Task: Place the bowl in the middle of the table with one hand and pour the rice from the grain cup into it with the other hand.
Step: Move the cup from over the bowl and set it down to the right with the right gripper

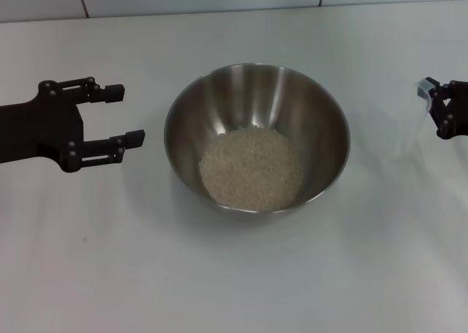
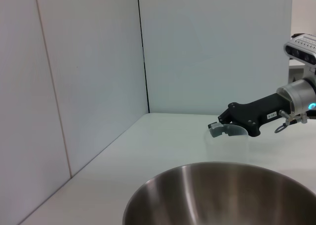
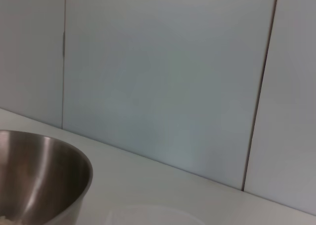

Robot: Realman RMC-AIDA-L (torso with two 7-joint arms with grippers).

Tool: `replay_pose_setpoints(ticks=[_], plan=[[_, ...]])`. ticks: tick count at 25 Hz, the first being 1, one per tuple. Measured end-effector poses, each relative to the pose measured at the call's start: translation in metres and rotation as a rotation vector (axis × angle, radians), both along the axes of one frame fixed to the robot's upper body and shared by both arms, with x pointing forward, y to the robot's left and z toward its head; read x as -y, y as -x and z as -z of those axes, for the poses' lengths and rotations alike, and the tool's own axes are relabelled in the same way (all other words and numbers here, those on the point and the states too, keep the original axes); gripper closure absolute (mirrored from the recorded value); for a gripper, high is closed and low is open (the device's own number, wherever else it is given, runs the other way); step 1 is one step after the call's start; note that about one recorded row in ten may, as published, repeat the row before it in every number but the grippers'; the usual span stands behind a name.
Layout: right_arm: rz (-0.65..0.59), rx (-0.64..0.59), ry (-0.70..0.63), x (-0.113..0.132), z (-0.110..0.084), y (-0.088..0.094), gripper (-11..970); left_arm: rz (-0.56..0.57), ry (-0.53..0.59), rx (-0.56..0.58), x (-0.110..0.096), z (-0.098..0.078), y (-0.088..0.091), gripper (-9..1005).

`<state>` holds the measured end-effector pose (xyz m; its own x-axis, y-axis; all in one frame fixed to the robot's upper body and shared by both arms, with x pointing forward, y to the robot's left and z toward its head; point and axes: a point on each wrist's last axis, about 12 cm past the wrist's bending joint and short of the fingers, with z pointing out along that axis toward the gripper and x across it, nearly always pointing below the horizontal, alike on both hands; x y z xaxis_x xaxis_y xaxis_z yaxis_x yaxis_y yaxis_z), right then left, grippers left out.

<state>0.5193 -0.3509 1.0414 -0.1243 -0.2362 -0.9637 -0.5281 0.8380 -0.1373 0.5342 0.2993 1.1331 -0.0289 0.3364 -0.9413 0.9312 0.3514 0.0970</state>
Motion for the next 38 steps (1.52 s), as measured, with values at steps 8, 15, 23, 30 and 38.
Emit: replay_pose_setpoints(ticks=[8, 15, 23, 30, 38], plan=[[0.006, -0.012, 0.001, -0.004, 0.003, 0.0, 889, 0.005, -0.007, 0.007, -0.001, -0.001, 0.0, 272], [0.024, -0.034, 0.01, -0.003, 0.007, -0.001, 886, 0.006, -0.007, 0.009, 0.0, -0.001, 0.0, 272], [0.029, -0.062, 0.038, -0.007, 0.012, -0.005, 884, 0.007, -0.004, 0.007, 0.001, -0.001, 0.0, 272], [0.017, -0.078, 0.062, -0.011, 0.014, -0.008, 881, 0.007, -0.003, 0.007, 0.001, -0.001, 0.0, 272], [0.017, -0.086, 0.059, -0.011, 0.016, -0.005, 879, 0.011, -0.003, 0.006, 0.001, -0.001, 0.0, 272]])
